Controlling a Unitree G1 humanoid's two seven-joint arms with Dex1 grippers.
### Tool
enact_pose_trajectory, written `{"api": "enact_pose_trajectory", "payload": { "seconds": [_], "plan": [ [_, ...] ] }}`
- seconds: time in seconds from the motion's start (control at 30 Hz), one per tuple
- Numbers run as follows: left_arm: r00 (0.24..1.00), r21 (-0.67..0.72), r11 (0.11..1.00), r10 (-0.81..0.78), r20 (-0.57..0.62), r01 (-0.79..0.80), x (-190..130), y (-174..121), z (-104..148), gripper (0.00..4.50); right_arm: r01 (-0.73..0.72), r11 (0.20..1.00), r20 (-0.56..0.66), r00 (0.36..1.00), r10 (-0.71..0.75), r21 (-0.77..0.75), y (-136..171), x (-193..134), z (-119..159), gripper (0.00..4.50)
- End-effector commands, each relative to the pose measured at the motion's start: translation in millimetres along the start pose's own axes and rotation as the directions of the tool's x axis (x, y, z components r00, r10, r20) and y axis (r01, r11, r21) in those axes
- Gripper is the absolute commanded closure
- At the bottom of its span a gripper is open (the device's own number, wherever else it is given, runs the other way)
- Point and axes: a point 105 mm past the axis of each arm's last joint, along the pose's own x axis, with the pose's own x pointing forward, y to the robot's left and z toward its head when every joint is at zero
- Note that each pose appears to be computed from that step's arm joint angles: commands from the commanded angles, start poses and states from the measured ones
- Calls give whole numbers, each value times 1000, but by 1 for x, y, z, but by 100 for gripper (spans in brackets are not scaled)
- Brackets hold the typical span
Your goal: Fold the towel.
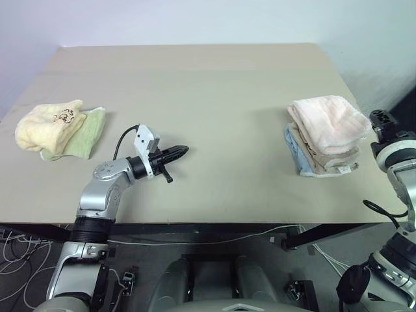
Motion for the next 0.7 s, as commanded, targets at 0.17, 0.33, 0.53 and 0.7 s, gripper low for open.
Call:
{"api": "enact_pose_trajectory", "payload": {
  "seconds": [0.17, 0.33, 0.53, 0.7],
  "plan": [
    [987, 37, 989, 142, 70, -144, 2, 32, 17, 450, -375, 784, -80, 918, 388, -494, 81, -29, -19, 2],
    [987, 78, 984, 155, 48, -159, -8, 30, 15, 450, -660, 413, -416, 733, 538, -628, 100, -48, -103, 2],
    [972, 108, 966, 232, 26, -234, -38, 34, 9, 450, -763, 314, -526, 626, 575, -565, 99, -37, -158, 2],
    [953, 144, 942, 304, 13, -302, -65, 32, 8, 450, -816, 246, -596, 557, 578, -524, 92, -34, -193, 2]
  ]
}}
